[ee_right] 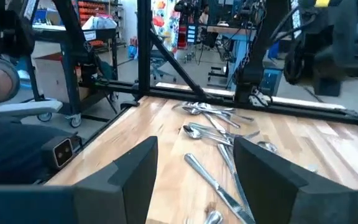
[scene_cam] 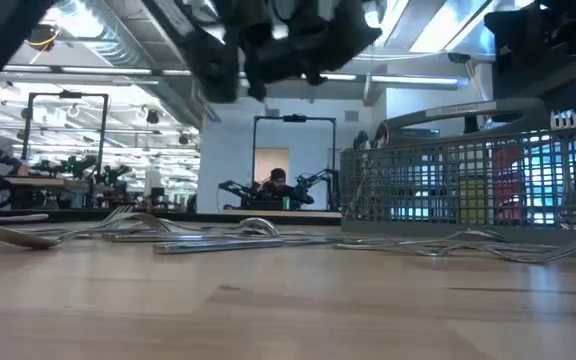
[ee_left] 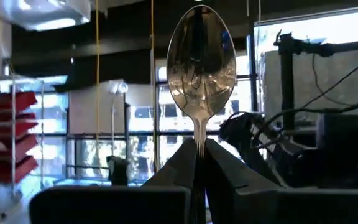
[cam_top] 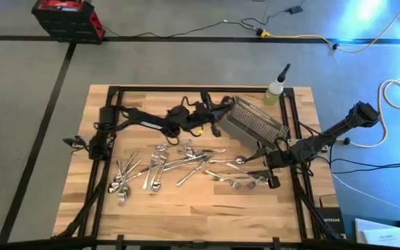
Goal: Sort silverware
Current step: Put the silver spoon into the gray silverware organizer
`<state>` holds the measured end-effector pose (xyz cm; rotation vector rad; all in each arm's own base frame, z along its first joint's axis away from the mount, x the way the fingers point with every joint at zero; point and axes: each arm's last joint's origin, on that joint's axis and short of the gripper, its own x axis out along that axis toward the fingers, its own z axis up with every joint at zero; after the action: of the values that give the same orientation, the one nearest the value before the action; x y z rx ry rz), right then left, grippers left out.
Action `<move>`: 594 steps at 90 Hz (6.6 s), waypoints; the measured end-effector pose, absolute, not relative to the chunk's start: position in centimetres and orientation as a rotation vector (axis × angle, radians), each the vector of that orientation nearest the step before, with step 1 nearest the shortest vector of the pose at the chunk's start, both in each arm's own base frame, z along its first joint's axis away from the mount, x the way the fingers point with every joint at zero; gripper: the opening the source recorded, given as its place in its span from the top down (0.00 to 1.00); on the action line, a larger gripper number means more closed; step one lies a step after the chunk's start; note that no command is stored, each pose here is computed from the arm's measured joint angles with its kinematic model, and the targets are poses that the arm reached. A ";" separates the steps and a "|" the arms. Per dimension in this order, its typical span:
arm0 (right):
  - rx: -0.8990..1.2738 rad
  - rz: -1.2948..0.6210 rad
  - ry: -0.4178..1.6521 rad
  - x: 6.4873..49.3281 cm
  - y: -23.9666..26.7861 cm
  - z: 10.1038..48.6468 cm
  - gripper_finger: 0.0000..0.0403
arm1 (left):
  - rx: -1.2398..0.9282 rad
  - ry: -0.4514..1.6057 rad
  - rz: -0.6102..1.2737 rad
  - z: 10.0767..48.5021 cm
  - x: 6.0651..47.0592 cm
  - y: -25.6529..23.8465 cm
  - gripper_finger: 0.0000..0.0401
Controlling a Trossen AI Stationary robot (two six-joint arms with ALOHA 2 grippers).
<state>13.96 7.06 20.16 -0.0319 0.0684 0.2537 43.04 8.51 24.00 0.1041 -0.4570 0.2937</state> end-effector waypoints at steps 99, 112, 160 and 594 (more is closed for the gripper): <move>-0.032 0.254 0.086 14.0 7.1 20.0 0.52 | -0.133 -0.260 0.437 17.5 43.9 14.9 0.98; -0.032 0.254 0.086 14.0 7.1 20.0 0.52 | -0.143 -0.254 0.467 17.4 43.8 15.0 0.88; -0.015 0.253 0.109 13.9 7.0 19.8 0.52 | -0.121 -0.311 0.390 19.0 43.5 15.1 0.54; -0.058 0.198 0.208 16.0 8.0 16.1 0.52 | -0.336 -0.352 -0.251 31.6 36.6 17.0 0.34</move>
<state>15.97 8.04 16.12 -0.0576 0.2083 0.1983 36.64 17.01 31.60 -0.3357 -0.3518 -0.2505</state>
